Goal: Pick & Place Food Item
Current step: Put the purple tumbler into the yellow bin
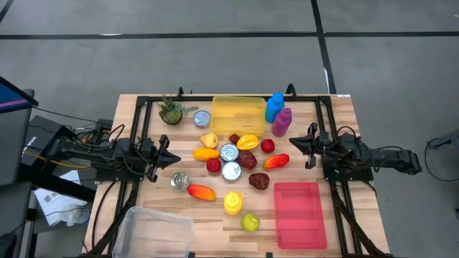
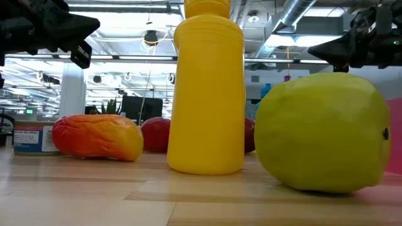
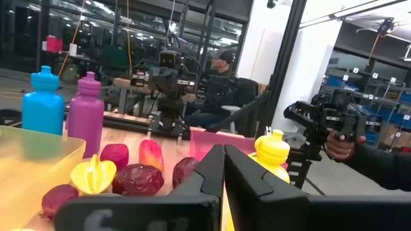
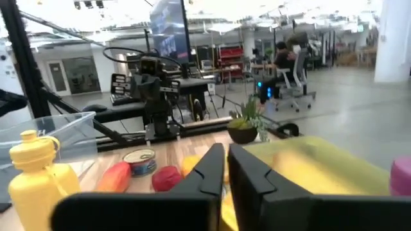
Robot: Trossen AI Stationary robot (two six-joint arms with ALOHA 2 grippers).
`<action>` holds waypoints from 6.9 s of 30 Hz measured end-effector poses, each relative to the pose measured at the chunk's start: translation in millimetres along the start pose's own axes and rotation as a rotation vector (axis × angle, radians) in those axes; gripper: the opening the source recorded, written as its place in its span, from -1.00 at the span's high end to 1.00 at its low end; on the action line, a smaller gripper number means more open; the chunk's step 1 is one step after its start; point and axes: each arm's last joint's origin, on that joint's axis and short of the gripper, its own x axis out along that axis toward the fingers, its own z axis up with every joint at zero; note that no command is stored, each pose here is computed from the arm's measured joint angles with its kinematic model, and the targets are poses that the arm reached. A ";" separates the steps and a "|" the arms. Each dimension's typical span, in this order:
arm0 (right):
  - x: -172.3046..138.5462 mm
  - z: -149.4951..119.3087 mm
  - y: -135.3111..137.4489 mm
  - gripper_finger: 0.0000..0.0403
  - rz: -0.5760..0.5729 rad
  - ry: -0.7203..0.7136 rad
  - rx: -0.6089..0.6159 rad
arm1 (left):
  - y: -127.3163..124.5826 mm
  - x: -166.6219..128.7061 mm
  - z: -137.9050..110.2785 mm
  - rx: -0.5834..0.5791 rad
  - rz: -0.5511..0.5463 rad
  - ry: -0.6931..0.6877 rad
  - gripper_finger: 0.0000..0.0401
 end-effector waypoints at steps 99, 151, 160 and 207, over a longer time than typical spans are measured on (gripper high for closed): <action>185.8 117.3 -119.7 -0.16 -0.399 1.561 0.078 | 2.9 -1.3 -15.7 -0.033 0.023 0.166 -0.23; 198.8 206.1 4.4 0.04 -0.295 1.316 -0.183 | 3.4 -1.6 -17.6 -0.028 0.027 0.185 -0.23; 232.0 186.9 -8.1 0.04 -0.262 1.277 -0.274 | 3.4 -1.6 -17.5 -0.029 0.027 0.185 -0.23; 286.7 109.7 -77.6 -0.35 -0.060 1.532 -0.251 | 5.2 1.9 -25.1 -0.027 0.053 0.258 -0.23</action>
